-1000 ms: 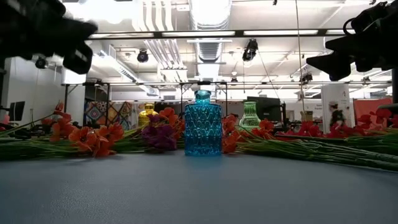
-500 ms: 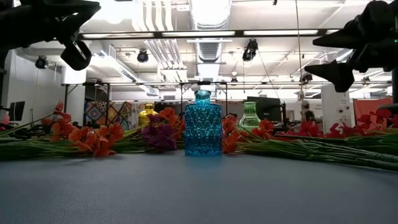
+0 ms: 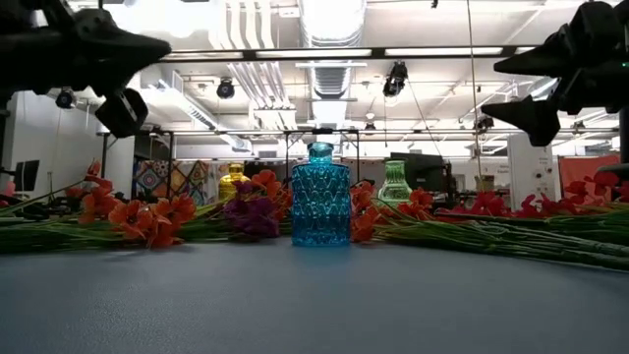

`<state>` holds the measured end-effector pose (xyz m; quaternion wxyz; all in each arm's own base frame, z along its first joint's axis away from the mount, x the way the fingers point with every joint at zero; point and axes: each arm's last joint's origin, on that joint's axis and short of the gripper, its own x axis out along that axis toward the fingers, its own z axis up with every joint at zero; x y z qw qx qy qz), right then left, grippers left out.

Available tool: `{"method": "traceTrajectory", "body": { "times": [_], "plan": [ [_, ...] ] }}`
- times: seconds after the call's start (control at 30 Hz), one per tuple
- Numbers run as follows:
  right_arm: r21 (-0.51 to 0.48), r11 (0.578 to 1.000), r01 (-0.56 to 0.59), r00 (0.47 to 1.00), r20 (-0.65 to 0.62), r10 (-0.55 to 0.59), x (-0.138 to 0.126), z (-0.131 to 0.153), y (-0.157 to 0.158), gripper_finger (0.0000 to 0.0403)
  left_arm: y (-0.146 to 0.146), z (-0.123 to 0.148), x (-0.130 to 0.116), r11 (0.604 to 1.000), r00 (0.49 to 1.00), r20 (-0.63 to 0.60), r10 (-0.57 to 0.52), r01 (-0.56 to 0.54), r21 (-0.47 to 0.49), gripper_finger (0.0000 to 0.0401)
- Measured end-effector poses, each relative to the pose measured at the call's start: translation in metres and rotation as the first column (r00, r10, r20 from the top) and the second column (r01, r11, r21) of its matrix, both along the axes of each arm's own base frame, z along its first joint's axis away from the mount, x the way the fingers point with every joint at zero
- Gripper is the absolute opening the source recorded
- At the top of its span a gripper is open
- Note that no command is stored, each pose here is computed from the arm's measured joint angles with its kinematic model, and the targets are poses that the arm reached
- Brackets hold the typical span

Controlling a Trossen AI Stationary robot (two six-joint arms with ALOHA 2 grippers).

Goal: Sort flowers into vase by color
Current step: Put the center violet flower into the blue vase

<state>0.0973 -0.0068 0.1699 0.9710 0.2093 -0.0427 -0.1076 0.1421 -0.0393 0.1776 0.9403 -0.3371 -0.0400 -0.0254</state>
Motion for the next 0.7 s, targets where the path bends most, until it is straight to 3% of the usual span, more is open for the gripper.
{"method": "traceTrajectory", "body": {
  "times": [0.13,0.23,0.3,0.43,0.53,0.6,0.7],
  "plan": [
    [0.077,0.995,0.066,0.997,0.027,-0.068,-0.001,0.001,-0.002,0.0352,-0.004,0.005,0.013,0.997,0.994,-0.114,0.007,-0.016,-0.078,0.0],
    [0.091,0.99,0.105,0.992,0.058,-0.111,-0.001,0.004,-0.003,0.0352,-0.009,0.011,0.026,0.996,0.948,-0.319,-0.008,-0.023,-0.091,0.0],
    [0.086,0.99,0.108,0.991,0.073,-0.114,0.0,0.006,-0.003,0.0352,-0.011,0.016,0.031,0.998,0.86,-0.511,0.017,-0.044,-0.042,0.0],
    [0.076,0.991,0.109,0.992,0.059,-0.114,0.002,0.012,-0.003,0.0352,-0.011,0.03,0.033,0.995,0.611,-0.785,0.099,-0.051,0.086,0.0],
    [0.073,0.992,0.107,0.994,0.032,-0.109,0.006,0.017,-0.003,0.0352,-0.012,0.042,0.034,0.985,0.452,-0.879,0.156,-0.007,0.171,0.0],
    [0.077,0.991,0.107,0.994,-0.003,-0.108,0.009,0.019,-0.003,0.0352,-0.011,0.045,0.033,0.967,0.345,-0.917,0.2,0.084,0.242,0.0002],
    [0.071,0.991,0.109,0.992,-0.065,-0.105,0.018,0.023,-0.003,0.0352,-0.011,0.043,0.033,0.924,0.252,-0.937,0.243,0.232,0.303,0.0018]
  ]
}}
